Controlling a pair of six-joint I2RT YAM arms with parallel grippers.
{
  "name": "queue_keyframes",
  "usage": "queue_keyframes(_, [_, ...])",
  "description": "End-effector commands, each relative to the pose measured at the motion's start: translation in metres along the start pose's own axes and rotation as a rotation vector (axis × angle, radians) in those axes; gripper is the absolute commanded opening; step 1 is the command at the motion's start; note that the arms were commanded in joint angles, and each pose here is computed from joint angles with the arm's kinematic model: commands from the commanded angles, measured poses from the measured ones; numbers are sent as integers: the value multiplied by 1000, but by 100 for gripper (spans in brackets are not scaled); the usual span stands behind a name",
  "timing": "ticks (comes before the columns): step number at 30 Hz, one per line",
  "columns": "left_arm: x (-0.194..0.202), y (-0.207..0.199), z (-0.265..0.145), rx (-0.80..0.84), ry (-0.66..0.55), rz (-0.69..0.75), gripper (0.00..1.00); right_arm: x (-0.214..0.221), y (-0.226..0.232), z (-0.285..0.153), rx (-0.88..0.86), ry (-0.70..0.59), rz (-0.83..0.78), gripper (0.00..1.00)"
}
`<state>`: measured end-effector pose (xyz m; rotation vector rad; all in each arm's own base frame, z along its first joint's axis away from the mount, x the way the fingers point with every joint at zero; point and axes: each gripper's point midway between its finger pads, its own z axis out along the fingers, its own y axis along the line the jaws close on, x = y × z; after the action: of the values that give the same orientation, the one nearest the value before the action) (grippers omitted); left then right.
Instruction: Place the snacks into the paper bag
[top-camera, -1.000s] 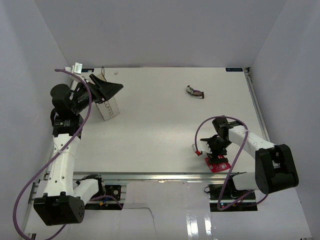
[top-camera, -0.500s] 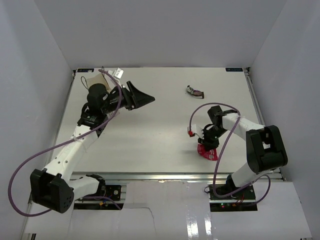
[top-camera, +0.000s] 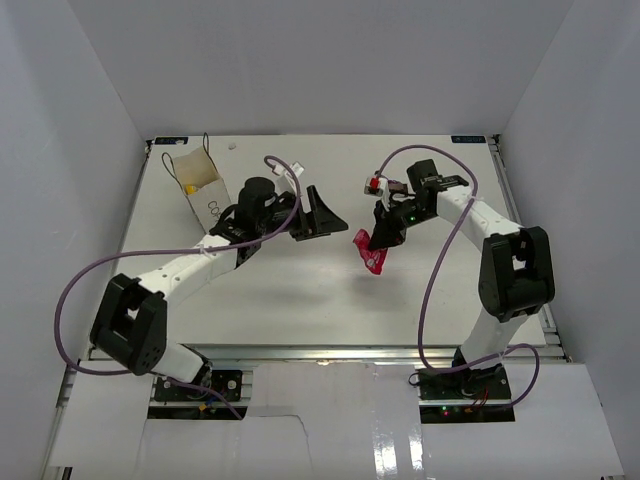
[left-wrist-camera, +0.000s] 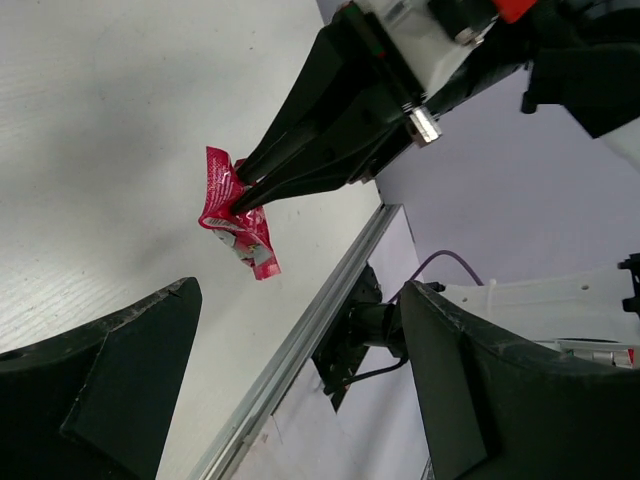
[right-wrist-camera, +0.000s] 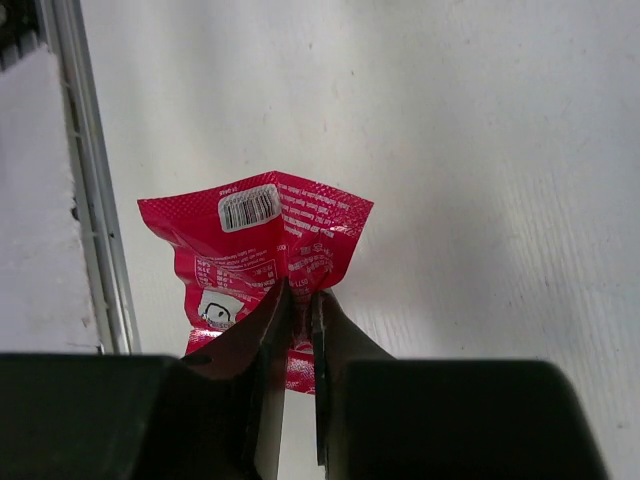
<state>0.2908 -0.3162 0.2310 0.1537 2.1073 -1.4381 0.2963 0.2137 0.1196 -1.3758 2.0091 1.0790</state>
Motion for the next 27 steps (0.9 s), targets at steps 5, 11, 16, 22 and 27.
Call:
queue_keyframes(5, [-3,-6,35,8,14,63,94,-58,10,-7,-72,-154,83,8])
queue_keyframes(11, [9,5,51,-13,59,41,94,-74,11,-11,-79,-194,99,8])
queue_keyframes(16, [17,7,60,-10,91,26,84,-74,12,-11,-82,-202,108,8])
queue_keyframes(22, [23,19,67,-36,111,-3,65,-69,20,-7,-93,-201,97,8])
queue_keyframes(27, [24,20,68,-34,117,-6,47,-68,25,-7,-106,-206,90,9])
